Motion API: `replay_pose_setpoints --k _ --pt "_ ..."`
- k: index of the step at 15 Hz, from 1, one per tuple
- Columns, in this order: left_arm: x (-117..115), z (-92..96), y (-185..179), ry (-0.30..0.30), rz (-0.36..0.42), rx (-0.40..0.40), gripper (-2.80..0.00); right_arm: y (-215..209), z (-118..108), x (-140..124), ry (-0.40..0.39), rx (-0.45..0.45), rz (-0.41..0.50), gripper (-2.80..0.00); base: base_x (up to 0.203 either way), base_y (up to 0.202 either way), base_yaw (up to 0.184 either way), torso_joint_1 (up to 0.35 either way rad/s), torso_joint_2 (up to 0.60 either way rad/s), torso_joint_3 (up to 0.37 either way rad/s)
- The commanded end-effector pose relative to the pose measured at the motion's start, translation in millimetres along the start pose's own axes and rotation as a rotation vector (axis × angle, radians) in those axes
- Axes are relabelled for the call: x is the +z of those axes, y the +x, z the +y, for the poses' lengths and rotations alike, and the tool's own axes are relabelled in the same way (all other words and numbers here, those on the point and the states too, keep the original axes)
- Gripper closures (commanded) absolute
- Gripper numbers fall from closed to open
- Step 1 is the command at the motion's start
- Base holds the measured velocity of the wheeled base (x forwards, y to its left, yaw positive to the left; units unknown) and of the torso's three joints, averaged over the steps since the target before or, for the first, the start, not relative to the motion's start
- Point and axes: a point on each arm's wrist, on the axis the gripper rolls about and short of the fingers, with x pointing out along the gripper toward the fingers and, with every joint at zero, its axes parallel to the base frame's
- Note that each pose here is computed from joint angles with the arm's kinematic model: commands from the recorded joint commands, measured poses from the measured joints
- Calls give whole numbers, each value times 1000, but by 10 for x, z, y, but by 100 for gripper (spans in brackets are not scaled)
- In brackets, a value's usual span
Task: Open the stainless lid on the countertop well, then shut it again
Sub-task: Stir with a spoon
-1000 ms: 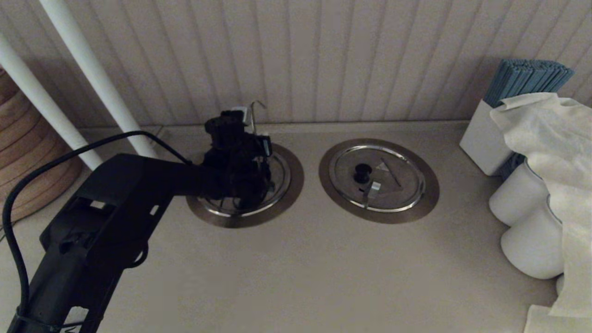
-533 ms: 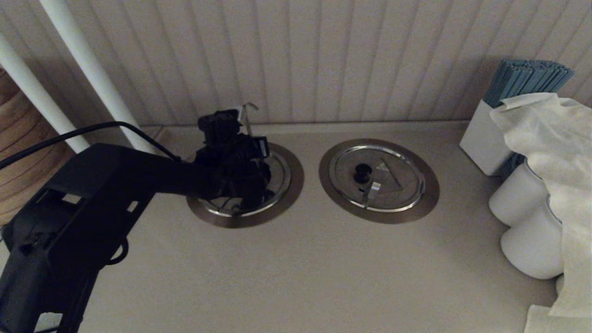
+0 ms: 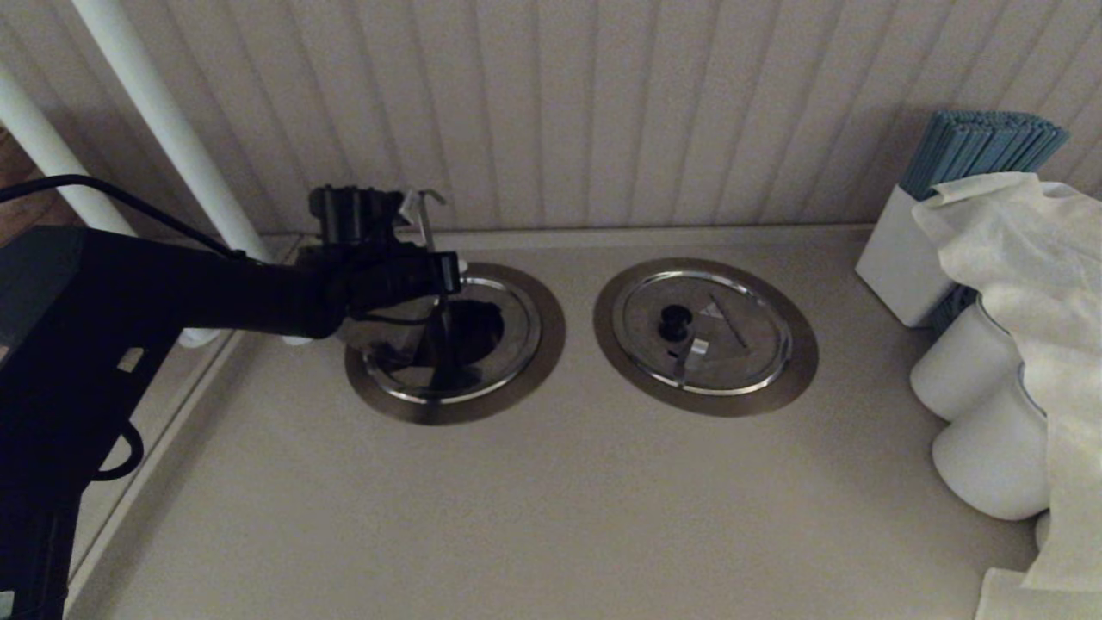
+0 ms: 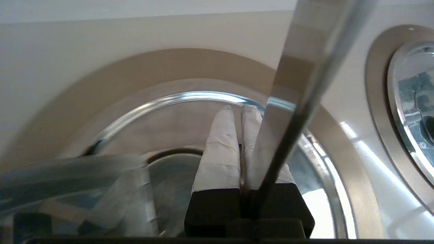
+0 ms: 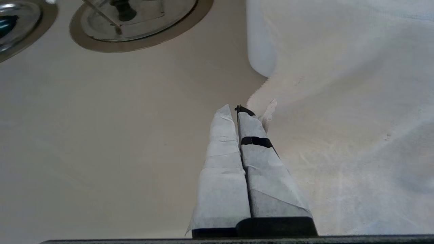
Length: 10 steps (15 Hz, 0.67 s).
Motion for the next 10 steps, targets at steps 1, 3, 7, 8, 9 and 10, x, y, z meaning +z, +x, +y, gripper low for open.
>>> replay_pose_setpoints --k 1,3,7,8,9,10 --pt "56 24 -52 18 -10 8 0 1 0 1 0 0 1 0 0 0 0 0 0 0" --pt "-36 73 56 51 0 24 0 0 0 0 0 0 -1 0 0 0 0 0 0 0" --pt "-144 137 376 66 -116 126 0 1 0 1 0 0 1 0 0 0 0 0 0 0" --pt "-149 140 465 62 -164 158 0 1 0 1 0 0 1 0 0 0 0 0 0 0" --pt "-155 121 549 44 -205 188 0 1 0 1 0 0 1 0 0 0 0 0 0 0" --pt "-185 68 619 30 -228 206 0 1 0 1 0 0 1 0 0 0 0 0 0 0"
